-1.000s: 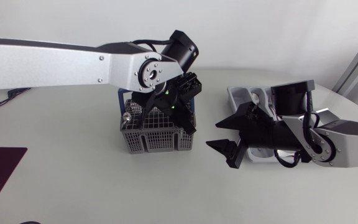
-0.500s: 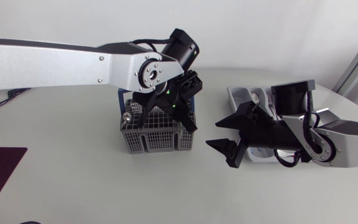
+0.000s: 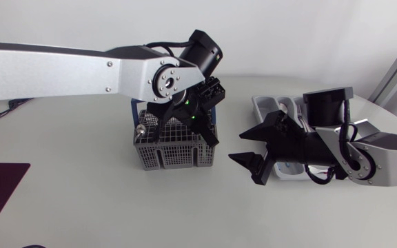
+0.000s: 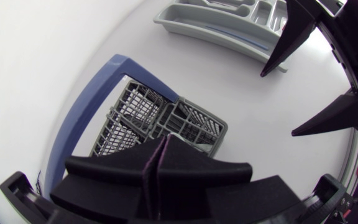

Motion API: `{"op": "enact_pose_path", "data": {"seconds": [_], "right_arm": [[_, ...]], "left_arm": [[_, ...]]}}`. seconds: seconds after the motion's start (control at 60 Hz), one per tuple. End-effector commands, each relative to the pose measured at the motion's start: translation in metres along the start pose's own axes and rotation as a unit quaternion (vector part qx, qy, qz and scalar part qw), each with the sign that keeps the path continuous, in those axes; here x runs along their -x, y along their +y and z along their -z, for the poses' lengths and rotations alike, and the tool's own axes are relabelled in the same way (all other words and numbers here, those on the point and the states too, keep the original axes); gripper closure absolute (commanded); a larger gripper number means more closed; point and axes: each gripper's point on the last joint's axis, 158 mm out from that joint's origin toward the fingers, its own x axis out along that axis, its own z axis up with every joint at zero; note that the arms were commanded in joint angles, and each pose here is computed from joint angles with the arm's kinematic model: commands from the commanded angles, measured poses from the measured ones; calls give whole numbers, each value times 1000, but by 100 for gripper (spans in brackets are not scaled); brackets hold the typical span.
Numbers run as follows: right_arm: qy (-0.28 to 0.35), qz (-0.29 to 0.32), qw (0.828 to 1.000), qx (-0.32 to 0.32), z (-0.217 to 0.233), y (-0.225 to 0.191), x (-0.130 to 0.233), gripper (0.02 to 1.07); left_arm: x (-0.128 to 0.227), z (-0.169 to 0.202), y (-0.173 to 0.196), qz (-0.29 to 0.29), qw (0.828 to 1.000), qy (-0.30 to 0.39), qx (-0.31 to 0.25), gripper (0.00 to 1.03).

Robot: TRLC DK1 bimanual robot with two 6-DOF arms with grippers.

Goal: Unload the cutlery basket into the drawer organizer.

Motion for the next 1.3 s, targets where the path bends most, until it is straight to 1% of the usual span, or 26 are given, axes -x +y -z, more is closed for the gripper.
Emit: {"op": "enact_pose_path", "data": {"seconds": [0.0, 0.183, 0.633, 0.75, 1.283], "right_arm": [[-2, -7, 1000, -5, 1, 7, 2, 24], [-3, -7, 1000, -4, 0, 7, 3, 24], [-9, -8, 1000, 2, -5, 13, 9, 24], [-11, -6, 1000, 3, -6, 14, 12, 24], [-17, -17, 1000, 12, -16, 24, 16, 24]], "left_arm": [[11, -3, -2, -7, 1000, -8, 6, 90], [21, -7, 2, -22, 1000, -13, 0, 90], [50, -17, 4, -73, 996, -24, -37, 90], [50, -15, 2, -85, 995, -18, -51, 90], [59, -15, 13, -115, 991, -16, -67, 90]]}}
